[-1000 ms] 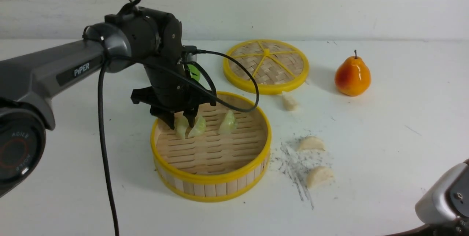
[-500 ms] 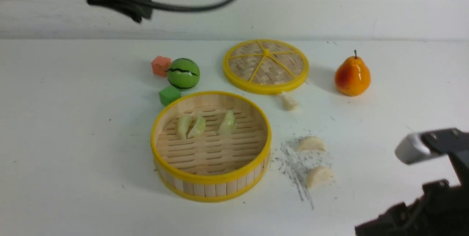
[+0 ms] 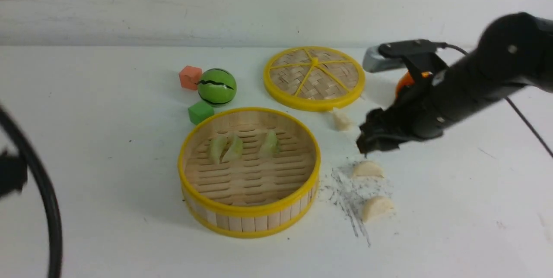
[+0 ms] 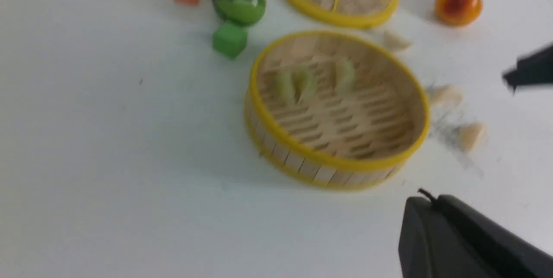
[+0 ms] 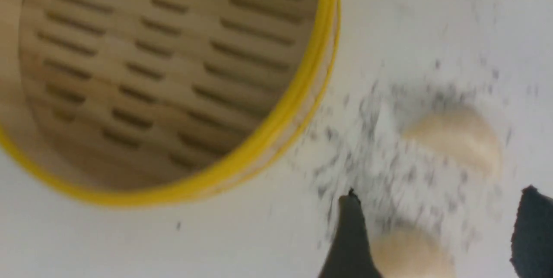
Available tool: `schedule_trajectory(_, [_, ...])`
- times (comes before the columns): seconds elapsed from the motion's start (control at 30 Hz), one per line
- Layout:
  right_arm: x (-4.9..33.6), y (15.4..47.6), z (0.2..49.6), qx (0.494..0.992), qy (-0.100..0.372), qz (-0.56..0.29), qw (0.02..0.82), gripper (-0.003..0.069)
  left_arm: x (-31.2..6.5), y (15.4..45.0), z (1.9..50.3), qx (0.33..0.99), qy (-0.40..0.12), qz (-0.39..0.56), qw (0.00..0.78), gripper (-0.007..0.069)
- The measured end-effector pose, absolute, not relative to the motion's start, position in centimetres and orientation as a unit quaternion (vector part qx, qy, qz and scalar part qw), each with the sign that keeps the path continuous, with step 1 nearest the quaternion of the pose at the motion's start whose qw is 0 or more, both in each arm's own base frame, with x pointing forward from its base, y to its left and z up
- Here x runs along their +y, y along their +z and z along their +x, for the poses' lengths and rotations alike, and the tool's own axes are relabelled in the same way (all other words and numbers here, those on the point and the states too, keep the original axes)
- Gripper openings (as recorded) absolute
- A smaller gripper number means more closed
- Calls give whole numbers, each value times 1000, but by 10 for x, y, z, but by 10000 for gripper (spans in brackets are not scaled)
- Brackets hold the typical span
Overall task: Put the dumplings into the steamer on the white table.
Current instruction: 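Reach for and grasp a dumpling lying on the table beside the steamer, then place the dumpling in the bamboo steamer basket with the right gripper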
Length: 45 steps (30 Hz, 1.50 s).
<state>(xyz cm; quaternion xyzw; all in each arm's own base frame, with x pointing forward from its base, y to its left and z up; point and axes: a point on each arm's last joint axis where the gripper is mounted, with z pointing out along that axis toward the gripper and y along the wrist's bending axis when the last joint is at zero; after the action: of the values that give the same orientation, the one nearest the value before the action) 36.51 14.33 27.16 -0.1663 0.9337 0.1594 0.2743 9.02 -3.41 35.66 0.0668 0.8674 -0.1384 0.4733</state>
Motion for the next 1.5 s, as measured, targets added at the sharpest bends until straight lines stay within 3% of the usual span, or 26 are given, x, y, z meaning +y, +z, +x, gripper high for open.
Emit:
schedule_trajectory(0.2, [165, 244, 446, 934, 153, -176, 272, 475, -14, 298, 65, 869, -66, 84, 482, -14])
schedule_trajectory(0.3, [163, 230, 478, 939, 158, -156, 265, 475, -6, 276, 52, 864, -54, 73, 495, -14])
schedule_trajectory(0.7, [150, 172, 526, 947, 152, -114, 258, 470, -10, 263, 58, 829, -78, 76, 549, -14])
schedule_trajectory(0.93, [150, 165, 528, 948, 157, -102, 256, 277, -10, 263, 58, 826, -74, 80, 553, -14])
schedule_trajectory(1.07, [150, 178, 518, 955, 160, -113, 224, 279, -10, 263, 58, 826, -74, 80, 553, -14])
schedule_trajectory(1.13, [149, 200, 510, 955, 162, -120, 216, 279, -10, 263, 58, 826, -74, 80, 553, -14])
schedule_trajectory(1.27, [158, 274, 479, 947, 186, -139, 222, 279, -10, 263, 58, 826, -75, 80, 553, -14])
schedule_trajectory(1.33, [166, 292, 468, 943, 190, -153, 225, 279, -10, 263, 58, 825, -75, 80, 554, -14])
schedule_trajectory(1.4, [204, 321, 434, 931, 205, -195, 230, 279, -10, 263, 57, 824, -76, 79, 556, -14])
schedule_trajectory(1.5, [258, 321, 397, 919, 217, -249, 216, 279, -10, 263, 58, 824, -76, 79, 556, -14])
